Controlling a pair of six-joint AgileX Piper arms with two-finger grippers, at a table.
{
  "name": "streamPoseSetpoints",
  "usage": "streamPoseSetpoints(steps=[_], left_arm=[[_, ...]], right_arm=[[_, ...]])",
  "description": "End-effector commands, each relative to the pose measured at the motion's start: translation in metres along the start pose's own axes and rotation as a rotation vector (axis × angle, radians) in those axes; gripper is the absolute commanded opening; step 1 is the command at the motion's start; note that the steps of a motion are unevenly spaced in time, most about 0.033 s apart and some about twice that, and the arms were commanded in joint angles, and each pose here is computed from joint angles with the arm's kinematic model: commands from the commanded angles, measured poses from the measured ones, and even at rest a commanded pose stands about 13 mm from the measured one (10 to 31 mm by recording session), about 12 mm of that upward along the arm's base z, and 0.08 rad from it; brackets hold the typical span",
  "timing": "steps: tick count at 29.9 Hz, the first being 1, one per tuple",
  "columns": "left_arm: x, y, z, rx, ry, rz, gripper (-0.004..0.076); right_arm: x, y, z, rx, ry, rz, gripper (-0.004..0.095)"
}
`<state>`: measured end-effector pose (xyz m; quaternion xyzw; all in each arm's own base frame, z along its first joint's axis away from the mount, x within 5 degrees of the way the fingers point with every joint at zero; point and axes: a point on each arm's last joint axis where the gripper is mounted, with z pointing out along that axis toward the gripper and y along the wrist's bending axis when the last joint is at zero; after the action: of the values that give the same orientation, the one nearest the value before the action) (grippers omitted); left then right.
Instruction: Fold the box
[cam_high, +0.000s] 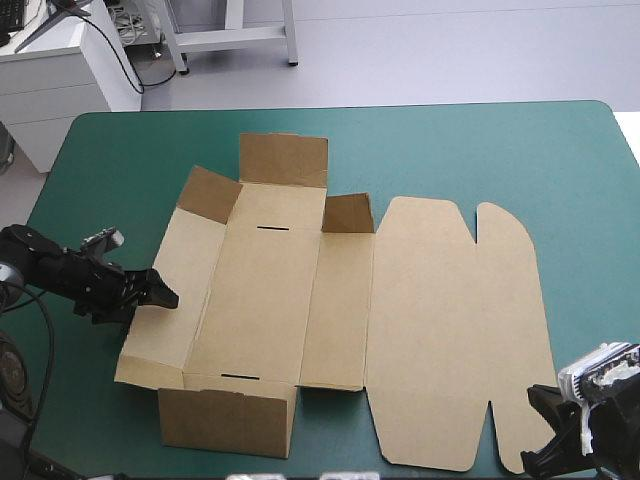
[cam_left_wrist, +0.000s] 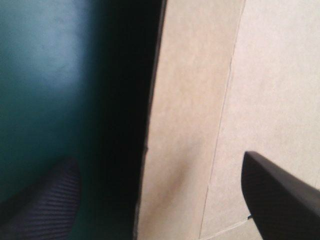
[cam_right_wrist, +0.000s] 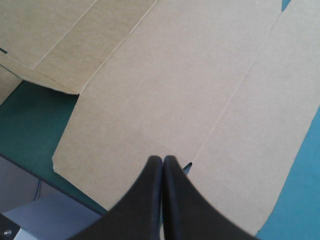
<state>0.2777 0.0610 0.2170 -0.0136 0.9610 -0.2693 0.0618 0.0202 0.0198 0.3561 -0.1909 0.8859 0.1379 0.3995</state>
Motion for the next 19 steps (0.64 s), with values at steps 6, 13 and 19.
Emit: streamPoseSetpoints(steps=[6,13,19], left_arm=[[0.018,-0.018,0.007,0.097,0.095,-0.009,0.0598],[0.025,-0.018,0.014,0.113,0.120,-0.012,0.0358],[0.025,-0.018,0.014,0.115,0.119,-0.013,0.0099]], right_arm=[[-0.005,0.001,-0.003,0.000,-0.017,-0.030,-0.0019],[-0.006,0.001,-0.003,0.002,-0.031,-0.030,-0.0019],[-0.006,0.001,-0.003,0.002,-0.031,-0.030,-0.0019]])
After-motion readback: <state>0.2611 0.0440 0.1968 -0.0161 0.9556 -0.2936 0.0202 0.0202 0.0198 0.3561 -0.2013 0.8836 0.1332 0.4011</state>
